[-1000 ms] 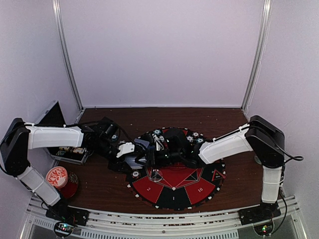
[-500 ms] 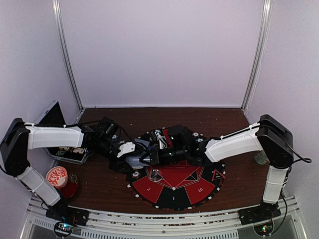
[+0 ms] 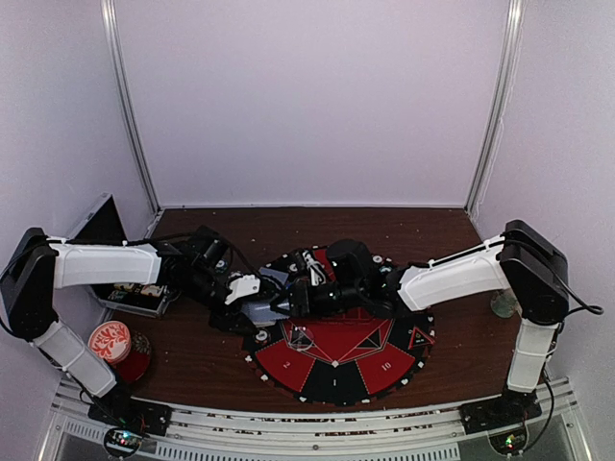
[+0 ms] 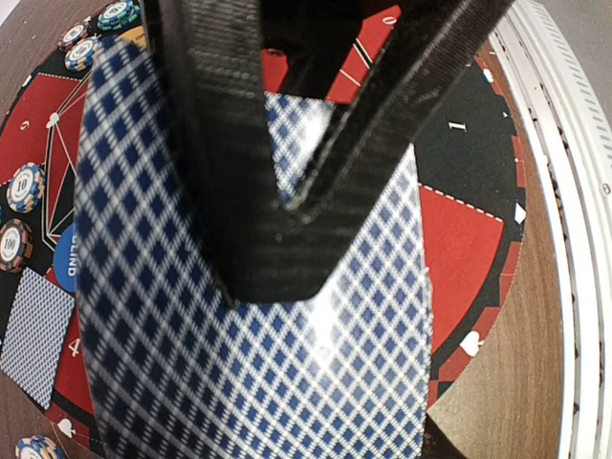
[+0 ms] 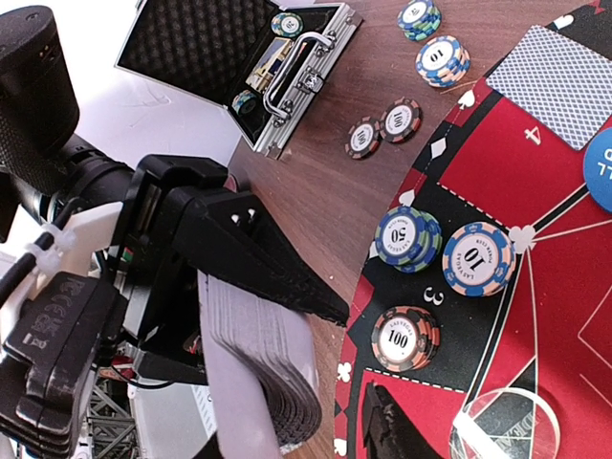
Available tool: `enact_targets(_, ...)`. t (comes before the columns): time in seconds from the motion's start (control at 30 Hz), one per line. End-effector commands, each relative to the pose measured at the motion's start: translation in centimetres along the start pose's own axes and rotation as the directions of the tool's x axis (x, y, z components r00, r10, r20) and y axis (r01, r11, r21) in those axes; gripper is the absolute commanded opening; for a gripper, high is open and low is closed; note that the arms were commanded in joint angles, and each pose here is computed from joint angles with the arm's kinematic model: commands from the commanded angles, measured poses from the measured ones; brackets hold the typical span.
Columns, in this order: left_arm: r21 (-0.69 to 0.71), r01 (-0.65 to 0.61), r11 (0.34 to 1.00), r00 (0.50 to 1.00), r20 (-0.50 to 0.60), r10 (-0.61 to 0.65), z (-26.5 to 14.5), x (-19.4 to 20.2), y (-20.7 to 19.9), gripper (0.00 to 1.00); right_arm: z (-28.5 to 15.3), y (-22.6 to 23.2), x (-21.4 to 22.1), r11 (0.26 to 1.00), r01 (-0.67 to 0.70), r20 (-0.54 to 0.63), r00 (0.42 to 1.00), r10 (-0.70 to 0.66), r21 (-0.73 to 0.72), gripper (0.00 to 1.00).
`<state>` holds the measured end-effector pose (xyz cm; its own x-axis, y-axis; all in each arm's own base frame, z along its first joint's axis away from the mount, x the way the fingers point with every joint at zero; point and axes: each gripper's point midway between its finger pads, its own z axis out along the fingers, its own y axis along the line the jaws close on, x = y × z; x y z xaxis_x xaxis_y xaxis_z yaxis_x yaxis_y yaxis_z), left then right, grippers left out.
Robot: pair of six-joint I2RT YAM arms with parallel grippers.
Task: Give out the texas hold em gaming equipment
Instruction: Pick up the poker card from the face-down deck piles, then distribute the poker card in the big blind area.
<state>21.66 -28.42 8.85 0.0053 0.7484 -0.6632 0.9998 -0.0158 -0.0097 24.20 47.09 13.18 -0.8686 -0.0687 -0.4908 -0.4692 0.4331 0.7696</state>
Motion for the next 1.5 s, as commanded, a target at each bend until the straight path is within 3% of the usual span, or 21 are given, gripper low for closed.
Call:
enact_targets(0.0,0.003,-0.012,1.0,1.0,0.017,0.012,-0.1,-0.5,0.1,0.43,-1.2,0.0,-0.8,1.0,0.007,0.032,0.999,-0.008,0.024,0.31)
enact_targets(0.2,0.004,-0.011,1.0,1.0,0.015,0.011,-0.1,-0.5,0.0,0.43,-1.7,0.4,-0.7,1.0,0.01,0.038,0.999,-0.011,0.01,0.22)
enact_targets(0.4,0.004,-0.009,1.0,1.0,0.012,0.009,0.0,-0.4,0.1,0.43,-1.8,1.1,-0.6,0.999,0.006,0.04,0.999,-0.004,-0.037,0.0)
enact_targets(0.73,0.004,-0.009,1.0,1.0,0.013,0.009,0.0,-0.4,0.0,0.43,-5.7,-0.1,-0.8,0.999,0.021,0.08,0.997,-0.023,0.029,0.0)
enact_targets(1.17,0.003,-0.01,1.0,1.0,0.012,0.01,-0.1,-0.4,0.1,0.43,-19.0,-14.1,-0.3,0.937,-0.106,0.128,0.99,0.067,0.333,0.0)
enact_targets(1.47,0.007,-0.013,1.0,1.0,0.02,0.013,-0.2,-0.6,-0.1,0.43,-21.9,-18.8,0.9,0.862,-0.181,0.161,0.98,0.118,0.474,0.0)
